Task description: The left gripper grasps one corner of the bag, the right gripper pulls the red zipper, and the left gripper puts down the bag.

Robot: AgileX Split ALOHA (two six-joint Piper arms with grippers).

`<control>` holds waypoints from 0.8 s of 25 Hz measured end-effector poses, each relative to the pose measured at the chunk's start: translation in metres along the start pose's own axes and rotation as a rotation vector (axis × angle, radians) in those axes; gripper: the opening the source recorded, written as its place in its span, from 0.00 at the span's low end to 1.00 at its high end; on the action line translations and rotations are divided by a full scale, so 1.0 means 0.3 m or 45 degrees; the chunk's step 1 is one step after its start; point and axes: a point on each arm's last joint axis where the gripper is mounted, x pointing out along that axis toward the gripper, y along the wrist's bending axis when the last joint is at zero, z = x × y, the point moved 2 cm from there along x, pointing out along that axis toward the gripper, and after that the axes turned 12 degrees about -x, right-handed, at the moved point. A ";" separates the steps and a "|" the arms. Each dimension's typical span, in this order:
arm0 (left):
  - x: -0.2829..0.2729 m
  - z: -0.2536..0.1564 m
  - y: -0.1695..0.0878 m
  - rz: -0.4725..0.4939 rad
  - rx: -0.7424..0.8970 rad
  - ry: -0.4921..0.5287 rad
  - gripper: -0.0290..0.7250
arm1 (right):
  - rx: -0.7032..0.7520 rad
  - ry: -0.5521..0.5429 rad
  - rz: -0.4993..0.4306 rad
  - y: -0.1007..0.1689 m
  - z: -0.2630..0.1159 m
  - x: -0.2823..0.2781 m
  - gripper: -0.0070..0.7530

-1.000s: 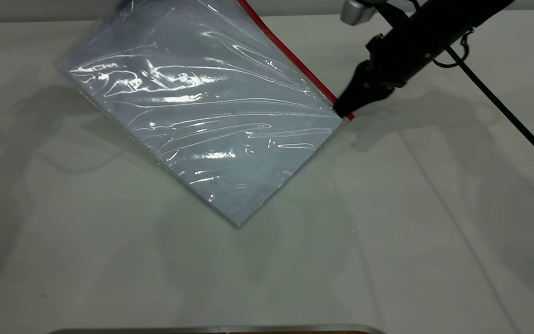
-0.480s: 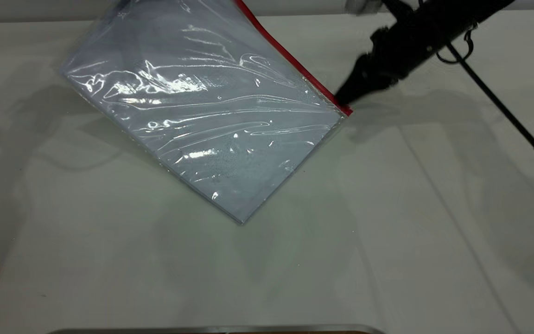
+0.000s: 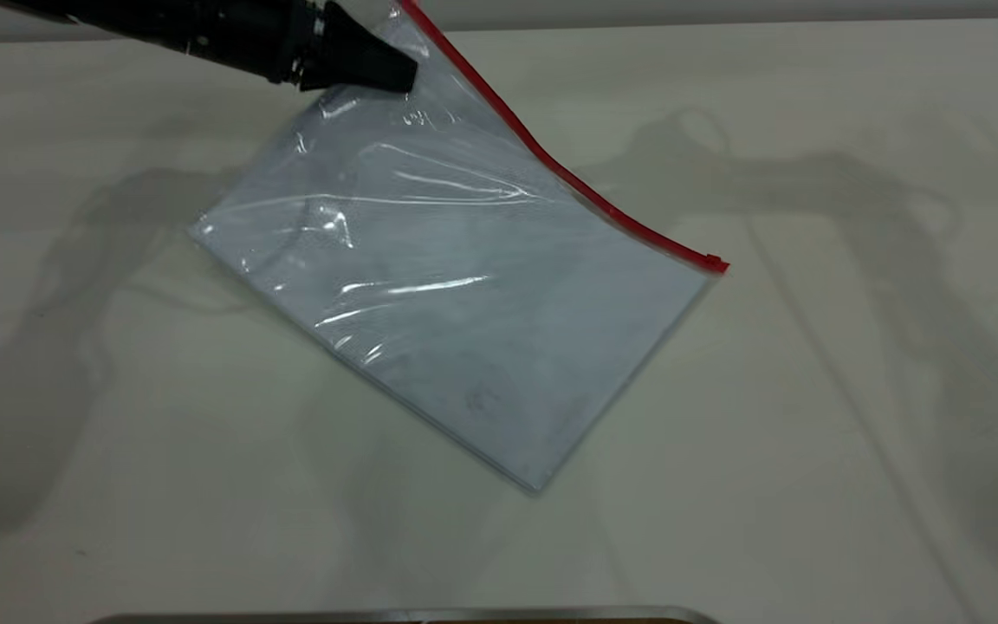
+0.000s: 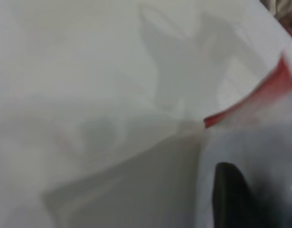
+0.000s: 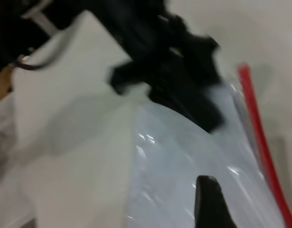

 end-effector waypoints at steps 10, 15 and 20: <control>-0.389 0.250 -0.233 -0.068 -0.136 -0.176 0.58 | -0.010 0.032 -0.072 0.287 0.375 -0.321 0.62; -0.564 0.353 -0.502 0.067 -0.121 -0.153 0.58 | 0.005 0.098 -0.244 0.461 0.493 -0.499 0.62; -0.738 0.377 -0.792 0.338 -0.045 -0.134 0.58 | 0.023 0.179 -0.509 0.634 0.539 -0.677 0.62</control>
